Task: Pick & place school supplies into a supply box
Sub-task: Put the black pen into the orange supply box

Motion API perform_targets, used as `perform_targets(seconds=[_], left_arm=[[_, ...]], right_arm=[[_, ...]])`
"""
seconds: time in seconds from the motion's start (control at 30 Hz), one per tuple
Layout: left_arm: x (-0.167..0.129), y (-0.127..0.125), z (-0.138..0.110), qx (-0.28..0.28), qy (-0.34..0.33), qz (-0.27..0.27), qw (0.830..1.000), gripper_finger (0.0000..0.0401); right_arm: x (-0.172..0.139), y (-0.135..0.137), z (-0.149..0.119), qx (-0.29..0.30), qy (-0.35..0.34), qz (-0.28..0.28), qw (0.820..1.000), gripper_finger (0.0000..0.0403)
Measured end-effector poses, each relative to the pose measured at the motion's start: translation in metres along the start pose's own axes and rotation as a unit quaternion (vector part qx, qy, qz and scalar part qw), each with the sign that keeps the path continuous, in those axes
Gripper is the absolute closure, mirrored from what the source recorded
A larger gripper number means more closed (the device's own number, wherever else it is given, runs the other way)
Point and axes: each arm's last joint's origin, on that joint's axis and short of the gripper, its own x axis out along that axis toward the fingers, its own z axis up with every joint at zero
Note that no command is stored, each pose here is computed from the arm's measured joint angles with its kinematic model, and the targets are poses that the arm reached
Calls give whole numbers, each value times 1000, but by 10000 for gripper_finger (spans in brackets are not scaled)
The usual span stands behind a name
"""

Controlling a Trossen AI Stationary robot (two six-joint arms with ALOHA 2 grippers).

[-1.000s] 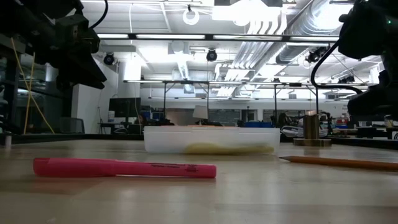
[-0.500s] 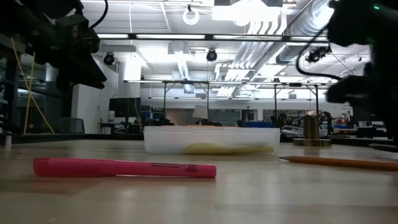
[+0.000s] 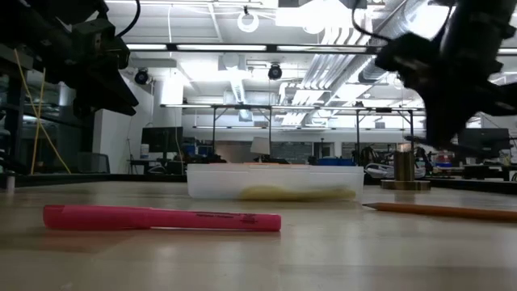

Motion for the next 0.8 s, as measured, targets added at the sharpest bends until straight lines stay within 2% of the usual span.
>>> perform_targets(seconds=[0.27, 0.5, 0.8], left_arm=[[0, 0, 0, 0, 0, 0, 1000, 261], [0, 0, 0, 0, 0, 0, 1000, 261], [0, 0, 0, 8, 1, 0, 1000, 261]], right_arm=[[-22, 26, 3, -60, -61, 63, 994, 397], [-30, 36, 4, -102, -96, 101, 985, 397], [-55, 47, 10, -127, -152, 201, 959, 394]])
